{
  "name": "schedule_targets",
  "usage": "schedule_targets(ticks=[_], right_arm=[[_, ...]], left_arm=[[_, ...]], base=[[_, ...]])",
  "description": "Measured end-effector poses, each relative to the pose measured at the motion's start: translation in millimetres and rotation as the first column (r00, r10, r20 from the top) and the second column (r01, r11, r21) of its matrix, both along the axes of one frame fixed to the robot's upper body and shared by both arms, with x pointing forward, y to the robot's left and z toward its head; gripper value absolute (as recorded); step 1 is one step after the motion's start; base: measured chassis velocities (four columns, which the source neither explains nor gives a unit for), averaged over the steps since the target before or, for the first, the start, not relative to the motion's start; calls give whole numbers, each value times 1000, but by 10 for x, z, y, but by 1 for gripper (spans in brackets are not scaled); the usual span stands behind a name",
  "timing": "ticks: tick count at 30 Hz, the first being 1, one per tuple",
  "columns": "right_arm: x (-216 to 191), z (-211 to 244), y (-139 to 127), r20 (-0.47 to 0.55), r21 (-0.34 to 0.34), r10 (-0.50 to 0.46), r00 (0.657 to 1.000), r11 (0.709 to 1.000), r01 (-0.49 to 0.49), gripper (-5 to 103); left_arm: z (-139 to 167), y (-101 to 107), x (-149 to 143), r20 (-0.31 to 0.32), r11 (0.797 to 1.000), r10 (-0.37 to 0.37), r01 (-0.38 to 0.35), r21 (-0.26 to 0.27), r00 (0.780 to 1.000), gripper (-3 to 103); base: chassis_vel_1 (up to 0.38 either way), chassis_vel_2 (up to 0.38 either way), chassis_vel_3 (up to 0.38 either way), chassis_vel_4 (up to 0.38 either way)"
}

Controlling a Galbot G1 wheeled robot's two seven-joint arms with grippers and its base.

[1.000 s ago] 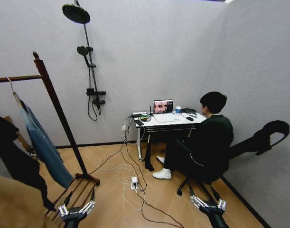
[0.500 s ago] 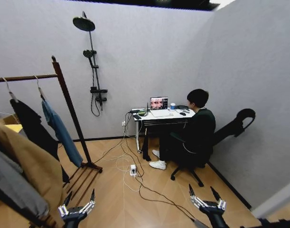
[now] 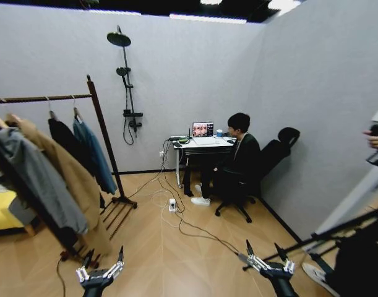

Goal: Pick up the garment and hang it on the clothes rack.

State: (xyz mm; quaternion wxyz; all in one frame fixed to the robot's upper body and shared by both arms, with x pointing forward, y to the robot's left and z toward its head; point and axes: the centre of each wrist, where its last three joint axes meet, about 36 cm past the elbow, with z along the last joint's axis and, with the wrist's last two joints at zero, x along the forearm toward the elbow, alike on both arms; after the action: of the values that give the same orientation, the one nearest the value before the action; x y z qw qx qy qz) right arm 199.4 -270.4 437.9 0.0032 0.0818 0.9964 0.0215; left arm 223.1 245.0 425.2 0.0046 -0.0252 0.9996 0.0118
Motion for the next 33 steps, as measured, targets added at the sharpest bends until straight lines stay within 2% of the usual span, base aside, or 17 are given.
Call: schedule_targets(ticks=[8,13,33], right_arm=[[0,0,1,0,0,0,1000,1000,0,100],[-1,0,0,0,0,0,1000,1000,0,100],[0,0,1,0,0,0,1000,1000,0,100]], left_arm=[[0,2,-1,0,1000,1,-1,1,1000,100],[0,-1,0,0,1000,0,0,0,1000,100],[0,0,0,0,1000,0,0,0,1000,100]], base=[[300,-253,-298,286],[46,-49,-128,85],[-20,13,32,-16]])
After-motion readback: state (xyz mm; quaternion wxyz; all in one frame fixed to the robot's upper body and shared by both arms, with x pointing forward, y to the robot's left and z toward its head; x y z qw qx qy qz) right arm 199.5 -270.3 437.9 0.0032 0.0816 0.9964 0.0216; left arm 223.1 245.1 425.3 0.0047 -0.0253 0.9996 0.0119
